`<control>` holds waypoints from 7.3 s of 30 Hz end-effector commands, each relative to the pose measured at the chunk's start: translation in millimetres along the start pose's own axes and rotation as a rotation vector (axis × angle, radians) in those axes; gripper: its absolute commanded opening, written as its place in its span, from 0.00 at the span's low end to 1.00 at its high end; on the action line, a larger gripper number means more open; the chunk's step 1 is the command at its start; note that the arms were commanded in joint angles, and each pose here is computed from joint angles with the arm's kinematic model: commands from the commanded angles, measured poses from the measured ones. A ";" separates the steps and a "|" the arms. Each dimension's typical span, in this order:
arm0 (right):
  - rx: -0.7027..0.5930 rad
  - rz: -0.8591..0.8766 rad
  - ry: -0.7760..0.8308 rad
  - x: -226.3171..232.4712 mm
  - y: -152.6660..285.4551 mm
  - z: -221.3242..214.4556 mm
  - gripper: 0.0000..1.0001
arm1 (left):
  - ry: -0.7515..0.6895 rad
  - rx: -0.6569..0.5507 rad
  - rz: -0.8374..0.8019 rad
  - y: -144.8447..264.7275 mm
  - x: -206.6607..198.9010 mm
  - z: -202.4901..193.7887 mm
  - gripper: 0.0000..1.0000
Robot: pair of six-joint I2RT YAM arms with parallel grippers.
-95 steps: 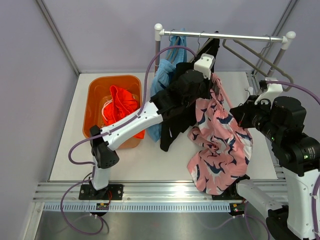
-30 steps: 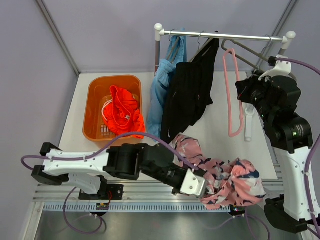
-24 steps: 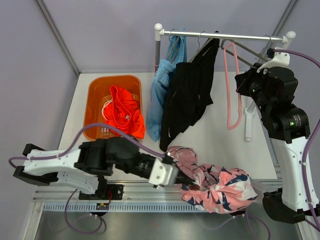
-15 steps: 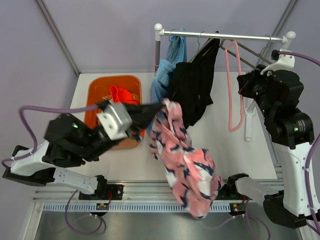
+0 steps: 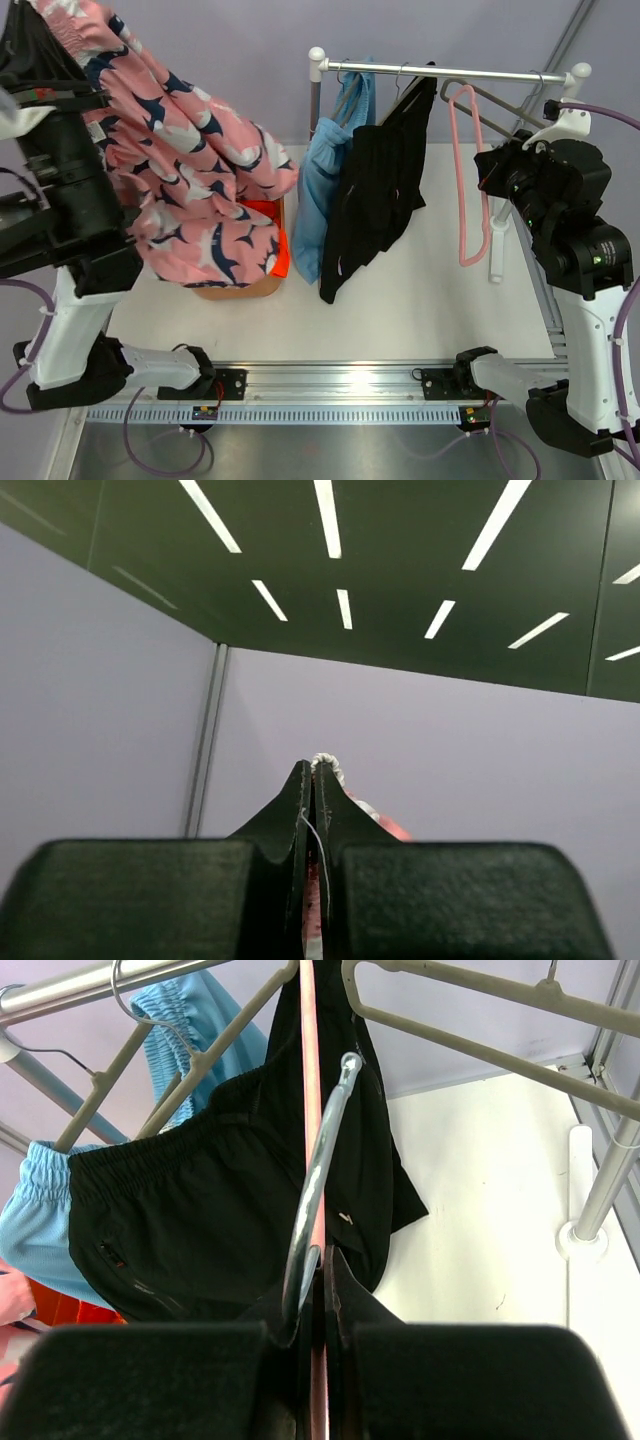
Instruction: Remove the shorts from the hanger
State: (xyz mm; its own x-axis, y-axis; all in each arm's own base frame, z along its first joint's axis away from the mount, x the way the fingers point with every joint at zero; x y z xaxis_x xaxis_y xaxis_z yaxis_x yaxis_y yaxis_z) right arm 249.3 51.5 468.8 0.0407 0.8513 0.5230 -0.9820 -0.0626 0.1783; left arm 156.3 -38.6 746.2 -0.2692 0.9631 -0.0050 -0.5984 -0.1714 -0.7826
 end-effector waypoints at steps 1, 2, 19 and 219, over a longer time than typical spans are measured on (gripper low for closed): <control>0.004 0.030 -0.002 6.3 -0.2 1.0 0.00 | 0.007 0.027 -0.058 -2.1 -49.0 -51.7 0.00; 0.012 0.034 -0.001 7.0 -0.6 -0.5 0.00 | 0.071 0.039 -0.029 -12.1 -44.0 -70.1 0.00; 0.027 -0.006 0.032 -8.3 -1.8 -15.2 0.00 | 0.039 0.670 -0.329 -6.3 -137.6 -324.8 0.00; -0.068 -0.102 0.065 99.7 -192.0 -25.3 0.50 | 0.357 1.091 -0.488 280.0 -74.2 -325.7 0.99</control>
State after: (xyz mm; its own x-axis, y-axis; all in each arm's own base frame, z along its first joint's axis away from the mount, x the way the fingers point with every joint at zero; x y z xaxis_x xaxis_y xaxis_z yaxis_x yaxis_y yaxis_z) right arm 430.8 165.1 444.1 0.0987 0.9080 0.4071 -0.9615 -0.0184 0.2743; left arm 251.6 -87.4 317.3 0.2484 0.9521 -0.1784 -0.9347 0.2839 0.2138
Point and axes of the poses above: each gripper's point midway between its finger pads, its own y axis back along the fingers, its own x axis along the line the jaws close on, z = x × y, the point moved 3 cm from there along y, back along the fingers, and after that the axes turned 14 degrees about -y, right-handed, at the moved point
